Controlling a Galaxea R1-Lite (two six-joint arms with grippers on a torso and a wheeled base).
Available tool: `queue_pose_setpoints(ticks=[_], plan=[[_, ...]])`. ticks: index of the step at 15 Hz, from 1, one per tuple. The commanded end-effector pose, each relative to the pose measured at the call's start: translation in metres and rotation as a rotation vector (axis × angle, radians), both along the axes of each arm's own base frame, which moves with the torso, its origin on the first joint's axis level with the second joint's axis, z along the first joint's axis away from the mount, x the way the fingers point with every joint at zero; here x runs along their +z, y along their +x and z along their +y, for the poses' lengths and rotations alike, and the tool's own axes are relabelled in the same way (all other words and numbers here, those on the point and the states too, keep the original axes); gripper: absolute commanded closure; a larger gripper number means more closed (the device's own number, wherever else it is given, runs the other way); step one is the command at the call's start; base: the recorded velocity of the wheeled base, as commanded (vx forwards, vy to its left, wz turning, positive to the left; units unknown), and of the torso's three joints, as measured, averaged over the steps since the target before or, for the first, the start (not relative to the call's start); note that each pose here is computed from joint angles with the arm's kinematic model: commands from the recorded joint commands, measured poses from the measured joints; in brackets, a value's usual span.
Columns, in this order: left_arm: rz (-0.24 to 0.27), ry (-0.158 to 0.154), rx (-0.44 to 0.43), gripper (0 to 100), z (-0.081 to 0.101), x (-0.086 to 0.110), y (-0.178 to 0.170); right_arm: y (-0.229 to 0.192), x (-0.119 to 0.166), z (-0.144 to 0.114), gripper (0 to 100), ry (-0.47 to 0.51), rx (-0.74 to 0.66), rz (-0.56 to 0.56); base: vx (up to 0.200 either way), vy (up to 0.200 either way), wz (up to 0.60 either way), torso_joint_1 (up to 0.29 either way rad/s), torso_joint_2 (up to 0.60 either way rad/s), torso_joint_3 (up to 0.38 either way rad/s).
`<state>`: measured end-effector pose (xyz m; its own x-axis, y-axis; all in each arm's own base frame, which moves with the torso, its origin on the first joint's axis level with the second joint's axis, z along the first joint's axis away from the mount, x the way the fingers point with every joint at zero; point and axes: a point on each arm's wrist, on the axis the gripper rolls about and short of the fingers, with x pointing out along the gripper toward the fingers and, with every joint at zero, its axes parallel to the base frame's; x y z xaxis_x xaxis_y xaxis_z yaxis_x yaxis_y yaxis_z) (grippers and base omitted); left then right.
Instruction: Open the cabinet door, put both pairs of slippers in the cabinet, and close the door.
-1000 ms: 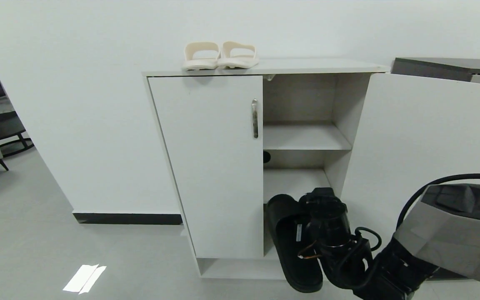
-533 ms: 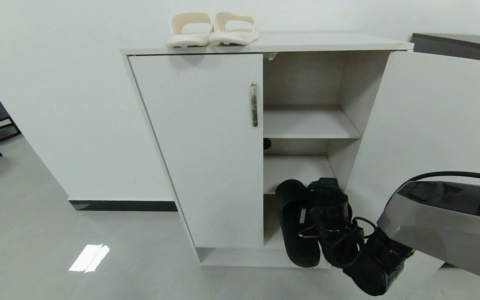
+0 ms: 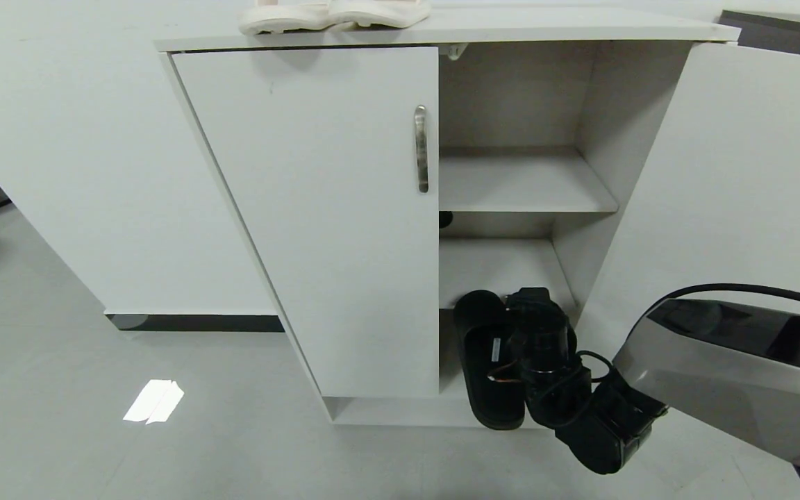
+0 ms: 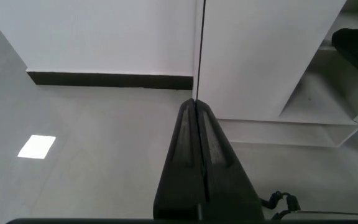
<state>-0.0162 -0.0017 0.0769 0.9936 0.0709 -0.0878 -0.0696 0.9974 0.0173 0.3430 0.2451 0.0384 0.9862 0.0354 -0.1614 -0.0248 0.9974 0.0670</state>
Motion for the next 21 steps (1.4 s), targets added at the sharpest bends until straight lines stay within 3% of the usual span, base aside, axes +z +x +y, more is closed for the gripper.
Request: queue_pose_setpoints(ticks=[1,11,21], plan=[[0.003,-0.002,0.001,100,0.000,0.000,0.000,0.005,0.005,0.000,100,0.009,-0.006,-0.018,0.000,0.000,0.00,0.000,0.00,0.000],[0.002,-0.005,0.001,100,0.000,0.000,0.000,0.029,0.007,0.003,100,-0.013,-0.039,-0.024,0.180,0.000,0.00,0.001,0.00,-0.001],[0.002,-0.006,0.001,100,0.000,0.000,0.000,0.083,-0.003,0.009,100,-0.015,-0.079,-0.058,0.000,0.000,0.00,0.000,0.00,0.000]])
